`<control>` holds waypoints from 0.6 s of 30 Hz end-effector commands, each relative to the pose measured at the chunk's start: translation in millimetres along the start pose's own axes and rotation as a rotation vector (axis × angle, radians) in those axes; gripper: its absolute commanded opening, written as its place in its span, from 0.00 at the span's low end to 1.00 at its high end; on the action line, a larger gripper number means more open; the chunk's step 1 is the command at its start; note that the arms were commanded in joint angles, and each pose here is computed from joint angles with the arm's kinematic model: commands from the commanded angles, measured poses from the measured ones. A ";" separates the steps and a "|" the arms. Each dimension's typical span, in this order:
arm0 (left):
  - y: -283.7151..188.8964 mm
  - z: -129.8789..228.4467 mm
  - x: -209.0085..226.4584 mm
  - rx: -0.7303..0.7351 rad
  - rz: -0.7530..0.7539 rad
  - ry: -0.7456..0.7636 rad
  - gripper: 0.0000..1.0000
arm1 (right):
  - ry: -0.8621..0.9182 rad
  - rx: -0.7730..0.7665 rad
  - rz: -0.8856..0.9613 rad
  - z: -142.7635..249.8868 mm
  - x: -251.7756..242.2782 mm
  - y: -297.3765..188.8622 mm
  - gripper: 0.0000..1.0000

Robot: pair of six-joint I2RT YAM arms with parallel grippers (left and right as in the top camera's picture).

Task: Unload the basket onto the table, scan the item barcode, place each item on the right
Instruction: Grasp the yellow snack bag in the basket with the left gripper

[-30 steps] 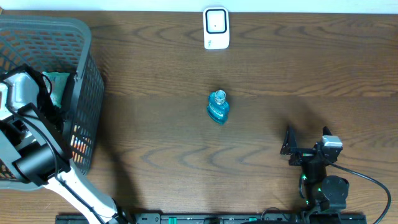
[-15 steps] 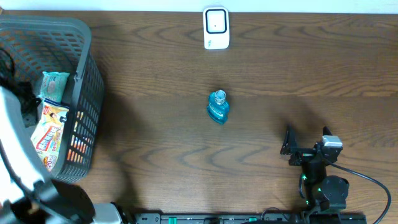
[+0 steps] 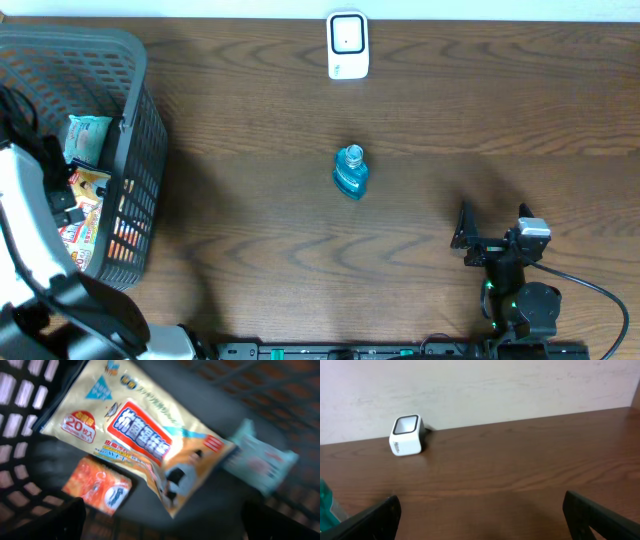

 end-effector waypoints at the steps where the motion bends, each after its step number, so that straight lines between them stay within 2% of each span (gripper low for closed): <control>1: 37.1 5.3 5.3 -0.006 -0.082 -0.073 0.98 | -0.014 -0.003 0.012 0.1 -1.8 -0.1 0.99; 7: 88.4 14.3 4.0 -0.008 -0.070 -0.076 0.98 | -0.014 -0.003 0.012 0.2 -1.8 -0.1 0.99; 14: 116.9 20.4 6.6 -0.006 -0.094 -0.064 0.98 | -0.014 -0.003 0.012 0.1 -1.8 -0.1 0.99; 18: 132.6 15.4 6.5 -0.053 -0.119 -0.063 0.98 | -0.014 -0.003 0.012 0.2 -1.8 -0.1 0.99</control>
Point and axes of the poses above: each gripper's point midway between its finger pads, its own y axis out along the fingers, its own x axis along the line the jaws close on, z = x × y, the point moved 5 cm from there along -y, back along the fingers, and after that the axes turned 1 degree about -y, right-handed, at the moved point
